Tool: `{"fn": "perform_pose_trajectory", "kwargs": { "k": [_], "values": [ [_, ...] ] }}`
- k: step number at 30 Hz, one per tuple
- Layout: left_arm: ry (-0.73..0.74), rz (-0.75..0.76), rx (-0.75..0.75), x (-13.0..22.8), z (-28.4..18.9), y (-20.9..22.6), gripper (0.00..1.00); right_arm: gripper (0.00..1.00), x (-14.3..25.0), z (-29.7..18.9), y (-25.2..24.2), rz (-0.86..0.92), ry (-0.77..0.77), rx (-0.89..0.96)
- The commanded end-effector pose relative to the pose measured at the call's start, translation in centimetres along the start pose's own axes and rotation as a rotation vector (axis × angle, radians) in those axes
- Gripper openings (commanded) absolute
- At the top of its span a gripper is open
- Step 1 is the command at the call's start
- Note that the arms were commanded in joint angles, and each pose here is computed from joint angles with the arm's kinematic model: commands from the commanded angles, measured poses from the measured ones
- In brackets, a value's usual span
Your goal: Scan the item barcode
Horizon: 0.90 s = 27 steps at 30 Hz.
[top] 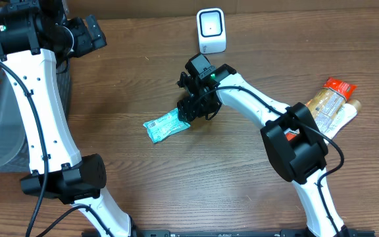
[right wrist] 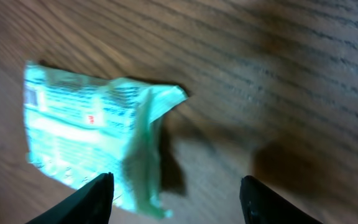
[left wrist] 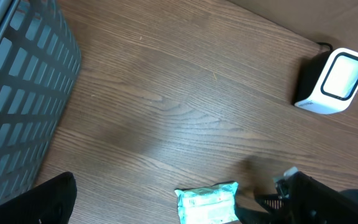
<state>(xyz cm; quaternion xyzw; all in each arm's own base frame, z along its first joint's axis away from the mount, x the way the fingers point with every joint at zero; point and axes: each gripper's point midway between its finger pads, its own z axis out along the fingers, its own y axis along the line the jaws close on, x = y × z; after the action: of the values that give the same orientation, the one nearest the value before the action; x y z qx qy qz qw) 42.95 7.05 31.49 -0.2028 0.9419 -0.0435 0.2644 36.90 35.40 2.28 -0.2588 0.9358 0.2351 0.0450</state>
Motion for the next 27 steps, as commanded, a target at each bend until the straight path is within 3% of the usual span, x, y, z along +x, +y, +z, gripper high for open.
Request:
{"fn": "perform_pose_trajectory", "kwargs": {
  "k": [1, 6, 9, 12, 14, 15, 20, 27],
  "values": [
    [-0.017, 0.005, 0.002, -0.4, -0.3, -0.2, 1.0, 0.66, -0.3, 0.7, 1.3, -0.064, -0.014, -0.019],
    [-0.017, 0.006, 0.003, -0.4, -0.3, -0.2, 1.0, 0.62, 0.3, 2.6, 1.4, 0.015, 0.012, -0.016],
    [-0.017, 0.005, 0.003, -0.4, -0.3, -0.2, 1.0, 0.5, 1.0, 3.9, 0.8, 0.127, 0.042, -0.01],
    [-0.017, 0.005, 0.003, -0.4, -0.3, -0.2, 1.0, 0.29, 1.3, 4.5, 0.6, 0.177, 0.056, -0.012],
    [-0.017, 0.006, 0.003, -0.4, -0.3, -0.2, 1.0, 0.08, 1.1, 4.4, 0.6, 0.189, 0.052, -0.019],
    [-0.017, 0.005, 0.002, -0.4, -0.3, -0.2, 1.0, 0.04, 0.9, 4.1, 0.7, 0.19, 0.045, -0.035],
    [-0.018, 0.006, 0.003, -0.4, -0.3, -0.2, 1.0, 0.04, -1.5, 0.7, 2.0, 0.211, 0.005, -0.205],
    [-0.017, 0.006, 0.003, -0.4, -0.3, -0.2, 1.0, 0.04, -6.1, -11.1, 0.2, 0.217, -0.232, -0.263]
  ]
}}
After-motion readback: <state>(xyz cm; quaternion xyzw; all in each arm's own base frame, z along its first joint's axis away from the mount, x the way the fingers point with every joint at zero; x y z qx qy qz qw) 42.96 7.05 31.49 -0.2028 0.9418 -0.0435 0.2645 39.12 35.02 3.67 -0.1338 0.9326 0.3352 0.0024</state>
